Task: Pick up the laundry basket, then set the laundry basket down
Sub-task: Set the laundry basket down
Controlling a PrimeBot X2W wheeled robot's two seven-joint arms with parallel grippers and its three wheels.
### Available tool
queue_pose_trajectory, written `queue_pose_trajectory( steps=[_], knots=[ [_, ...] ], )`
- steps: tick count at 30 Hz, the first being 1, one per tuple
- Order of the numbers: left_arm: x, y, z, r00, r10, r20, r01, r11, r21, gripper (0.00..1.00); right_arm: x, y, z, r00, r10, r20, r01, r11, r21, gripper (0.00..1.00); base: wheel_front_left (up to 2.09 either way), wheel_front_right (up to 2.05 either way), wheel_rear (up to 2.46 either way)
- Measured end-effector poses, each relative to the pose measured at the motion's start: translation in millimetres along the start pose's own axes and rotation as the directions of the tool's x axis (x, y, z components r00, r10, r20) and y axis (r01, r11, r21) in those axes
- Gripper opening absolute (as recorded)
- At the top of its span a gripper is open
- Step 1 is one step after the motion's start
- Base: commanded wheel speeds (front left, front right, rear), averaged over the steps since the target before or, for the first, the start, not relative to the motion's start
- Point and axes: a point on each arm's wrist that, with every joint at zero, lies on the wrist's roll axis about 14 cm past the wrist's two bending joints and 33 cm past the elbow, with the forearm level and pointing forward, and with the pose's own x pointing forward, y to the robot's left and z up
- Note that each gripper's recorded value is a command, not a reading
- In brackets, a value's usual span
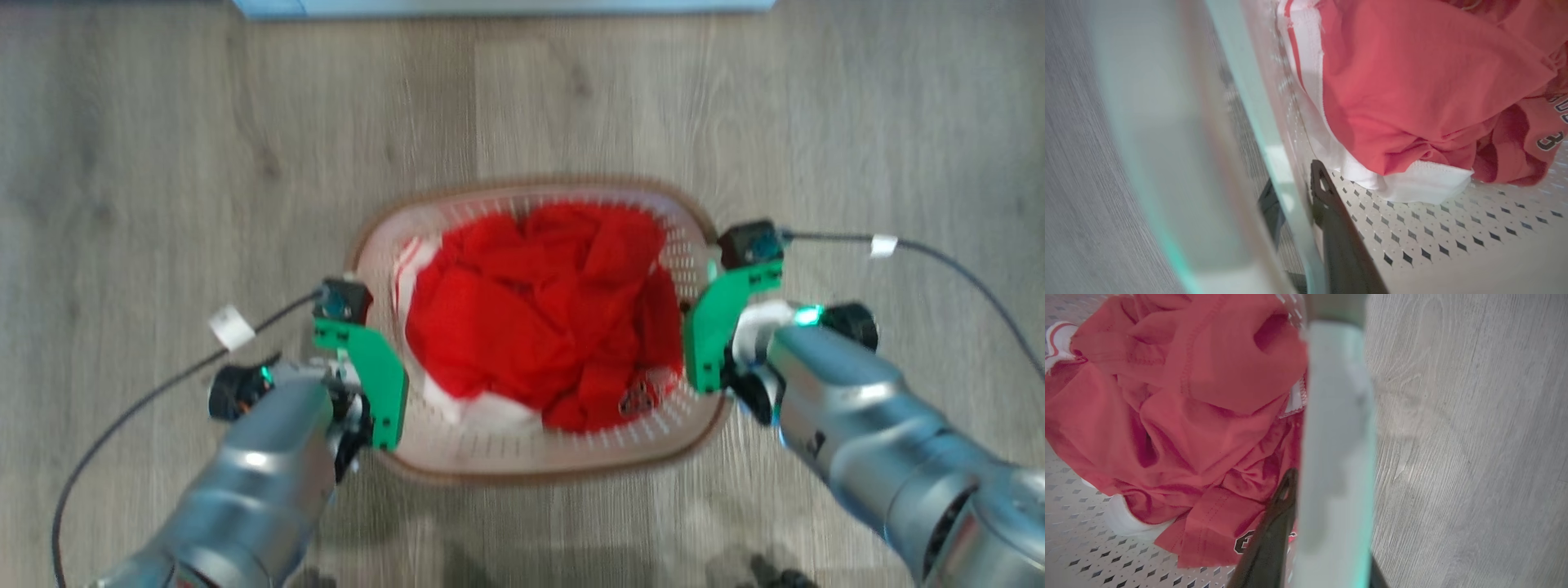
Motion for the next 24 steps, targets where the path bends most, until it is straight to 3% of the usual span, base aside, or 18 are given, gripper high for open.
queue_pose_trajectory(
  steps=[7, 24],
  knots=[
    [38.6, 11.4, 7.7, 1.000, -0.003, -0.017, 0.003, 1.000, -0.011, 0.00, 40.8, -20.2, 3.5, 1.000, -0.008, 0.002, 0.008, 0.999, 0.033, 0.00, 0.00, 0.00, 0.00],
    [94.7, 21.1, -28.5, 0.990, -0.030, -0.136, 0.027, 0.999, -0.023, 0.00, 99.9, -38.5, -49.2, 0.993, 0.006, -0.121, 0.007, 0.994, 0.105, 0.00, 0.00, 0.00, 0.00]
  ],
)
